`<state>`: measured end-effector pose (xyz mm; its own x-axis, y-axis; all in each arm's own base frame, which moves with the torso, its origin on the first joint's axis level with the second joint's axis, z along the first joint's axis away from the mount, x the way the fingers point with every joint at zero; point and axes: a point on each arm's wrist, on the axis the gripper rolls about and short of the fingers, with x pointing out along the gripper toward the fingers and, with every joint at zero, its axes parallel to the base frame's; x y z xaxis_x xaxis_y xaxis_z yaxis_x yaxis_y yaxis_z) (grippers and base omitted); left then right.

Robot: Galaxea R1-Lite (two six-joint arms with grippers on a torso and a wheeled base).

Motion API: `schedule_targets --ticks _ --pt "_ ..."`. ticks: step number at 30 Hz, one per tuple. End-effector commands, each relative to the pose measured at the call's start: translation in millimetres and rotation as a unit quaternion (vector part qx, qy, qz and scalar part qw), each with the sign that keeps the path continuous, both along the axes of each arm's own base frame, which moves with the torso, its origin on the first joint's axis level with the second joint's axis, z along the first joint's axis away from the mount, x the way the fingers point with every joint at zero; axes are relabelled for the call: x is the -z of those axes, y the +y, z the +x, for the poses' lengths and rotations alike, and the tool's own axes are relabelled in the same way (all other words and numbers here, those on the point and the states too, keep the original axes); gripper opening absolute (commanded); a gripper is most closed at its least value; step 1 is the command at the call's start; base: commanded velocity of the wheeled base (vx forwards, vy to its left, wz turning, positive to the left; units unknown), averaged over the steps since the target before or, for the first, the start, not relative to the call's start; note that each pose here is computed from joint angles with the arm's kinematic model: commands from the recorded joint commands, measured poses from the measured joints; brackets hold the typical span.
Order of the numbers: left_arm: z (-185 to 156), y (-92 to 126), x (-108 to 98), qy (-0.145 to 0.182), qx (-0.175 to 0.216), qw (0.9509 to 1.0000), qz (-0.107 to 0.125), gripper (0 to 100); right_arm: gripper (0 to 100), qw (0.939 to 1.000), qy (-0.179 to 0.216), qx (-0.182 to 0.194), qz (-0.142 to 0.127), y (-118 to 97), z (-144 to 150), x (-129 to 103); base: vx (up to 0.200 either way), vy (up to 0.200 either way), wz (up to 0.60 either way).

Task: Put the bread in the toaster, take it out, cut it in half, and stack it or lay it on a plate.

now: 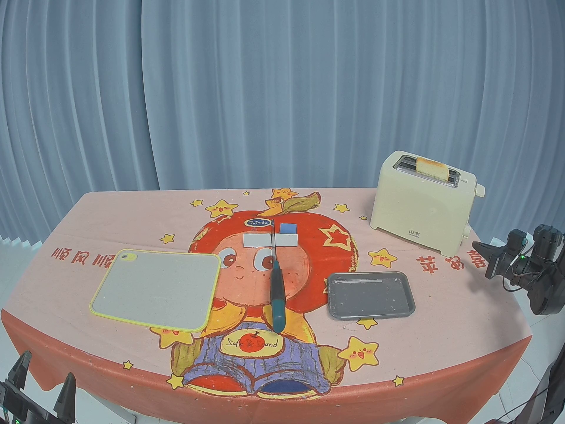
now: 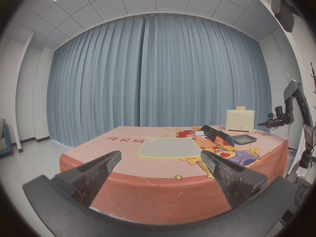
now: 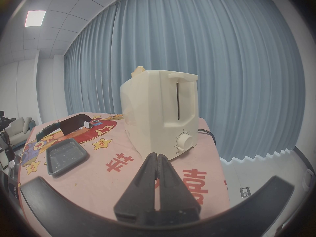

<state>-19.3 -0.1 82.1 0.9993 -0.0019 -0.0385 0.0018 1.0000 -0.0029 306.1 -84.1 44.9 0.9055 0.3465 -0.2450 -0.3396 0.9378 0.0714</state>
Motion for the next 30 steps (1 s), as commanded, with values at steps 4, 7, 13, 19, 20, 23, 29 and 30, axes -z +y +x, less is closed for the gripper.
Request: schedule_targets --ticks 4,7,13,19,20,23,29,30 --pt "1 0 5 0.008 0.0 1.0 0.0 100 0 0.9999 0.009 0.007 0.0 -2 8 11 0.0 0.0 0.0" --pt "1 0 5 0.008 0.0 1.0 0.0 100 0 0.9998 0.012 0.015 -0.003 -2 14 16 0.0 0.0 0.0" --pt "1 0 5 0.008 0.0 1.0 0.0 100 0 0.9993 0.015 0.032 -0.014 2 21 17 0.0 0.0 0.0" --pt "1 0 5 0.008 0.0 1.0 0.0 100 0 0.9982 0.018 0.052 -0.024 7 26 20 0.0 0.0 0.0" --pt "1 0 5 0.008 0.0 1.0 0.0 100 0 0.9981 0.018 0.054 -0.025 7 27 20 0.0 0.0 0.0" --pt "1 0 5 0.008 0.0 1.0 0.0 100 0 0.9971 0.024 0.066 -0.029 6 32 23 0.0 0.0 0.0" --pt "1 0 5 0.008 0.0 1.0 0.0 100 0 0.9949 0.031 0.089 -0.035 2 40 24 0.0 0.0 0.0" --pt "1 0 5 0.008 0.0 1.0 0.0 100 0 0.995 0.031 0.089 -0.035 3 40 24 0.0 0.0 0.0"
